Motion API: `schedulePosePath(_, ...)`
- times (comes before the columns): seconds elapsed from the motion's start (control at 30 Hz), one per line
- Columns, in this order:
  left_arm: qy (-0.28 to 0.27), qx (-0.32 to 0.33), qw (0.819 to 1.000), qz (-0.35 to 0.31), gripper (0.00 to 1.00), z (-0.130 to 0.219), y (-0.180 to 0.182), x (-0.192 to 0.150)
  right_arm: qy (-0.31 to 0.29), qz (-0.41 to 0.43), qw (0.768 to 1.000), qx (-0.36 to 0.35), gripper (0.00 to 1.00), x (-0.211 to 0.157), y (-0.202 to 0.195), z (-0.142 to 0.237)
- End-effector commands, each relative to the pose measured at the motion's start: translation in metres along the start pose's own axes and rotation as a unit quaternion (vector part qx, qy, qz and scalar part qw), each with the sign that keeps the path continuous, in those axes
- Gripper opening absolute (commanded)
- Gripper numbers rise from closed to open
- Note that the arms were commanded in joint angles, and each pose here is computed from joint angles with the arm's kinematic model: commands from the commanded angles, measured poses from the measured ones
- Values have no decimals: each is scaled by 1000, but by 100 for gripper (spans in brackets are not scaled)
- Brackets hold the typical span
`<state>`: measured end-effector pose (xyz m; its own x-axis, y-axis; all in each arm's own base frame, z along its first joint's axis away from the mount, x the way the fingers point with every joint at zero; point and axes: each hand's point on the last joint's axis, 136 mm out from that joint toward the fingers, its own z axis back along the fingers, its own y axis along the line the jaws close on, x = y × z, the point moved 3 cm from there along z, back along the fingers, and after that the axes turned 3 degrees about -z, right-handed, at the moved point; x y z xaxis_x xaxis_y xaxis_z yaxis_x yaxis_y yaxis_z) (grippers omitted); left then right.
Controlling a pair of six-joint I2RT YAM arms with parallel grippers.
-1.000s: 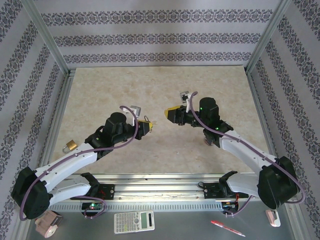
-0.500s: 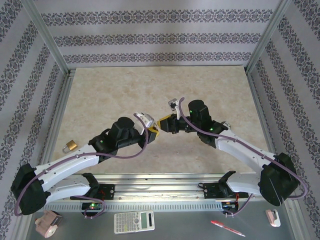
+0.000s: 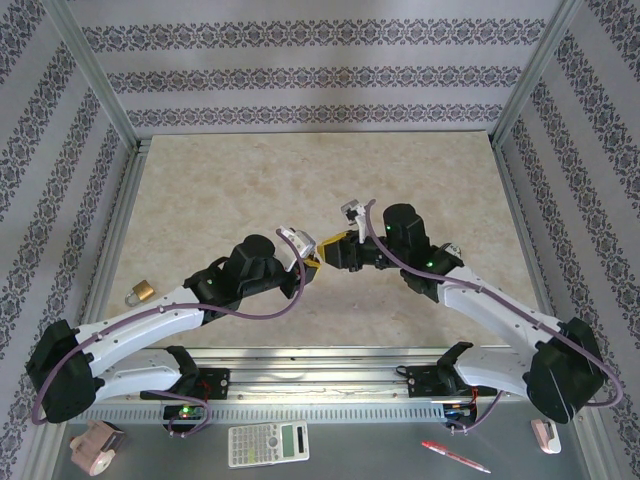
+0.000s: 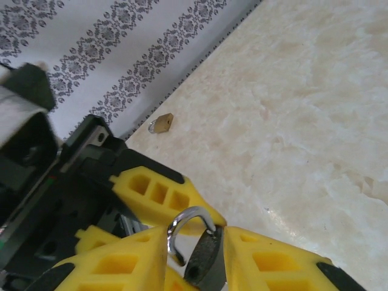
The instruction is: Unlock with the key
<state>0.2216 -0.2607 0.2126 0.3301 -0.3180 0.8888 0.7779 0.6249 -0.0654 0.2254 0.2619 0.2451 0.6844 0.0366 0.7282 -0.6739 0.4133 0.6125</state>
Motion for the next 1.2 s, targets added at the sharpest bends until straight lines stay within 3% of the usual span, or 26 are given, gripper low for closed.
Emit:
schedulePosePath(0.0,-14,-5,1000,-17,0,1,-5,16,6,0,1000,5,31,-7,2,-2)
schedulePosePath(0.33,-7,-7,1000,-27,0,-3,-9,16,21,3,1000,0,32,-10,2,-17)
schedulePosePath(0.57,-7,-10,999,-31,0,-1,-11,15,34,11,999,-30,14,-14,-10,-18)
schedulePosePath(0.77,1,-24,999,-37,0,2,-15,12,31,27,998,-44,12,-11,-18,-5)
schedulePosePath(0.9,4,-38,999,-37,0,6,-19,11,34,27,997,-58,15,-9,-27,0)
schedulePosePath(1.17,3,-60,998,-25,0,9,-26,10,32,36,992,-118,35,-4,-50,-1)
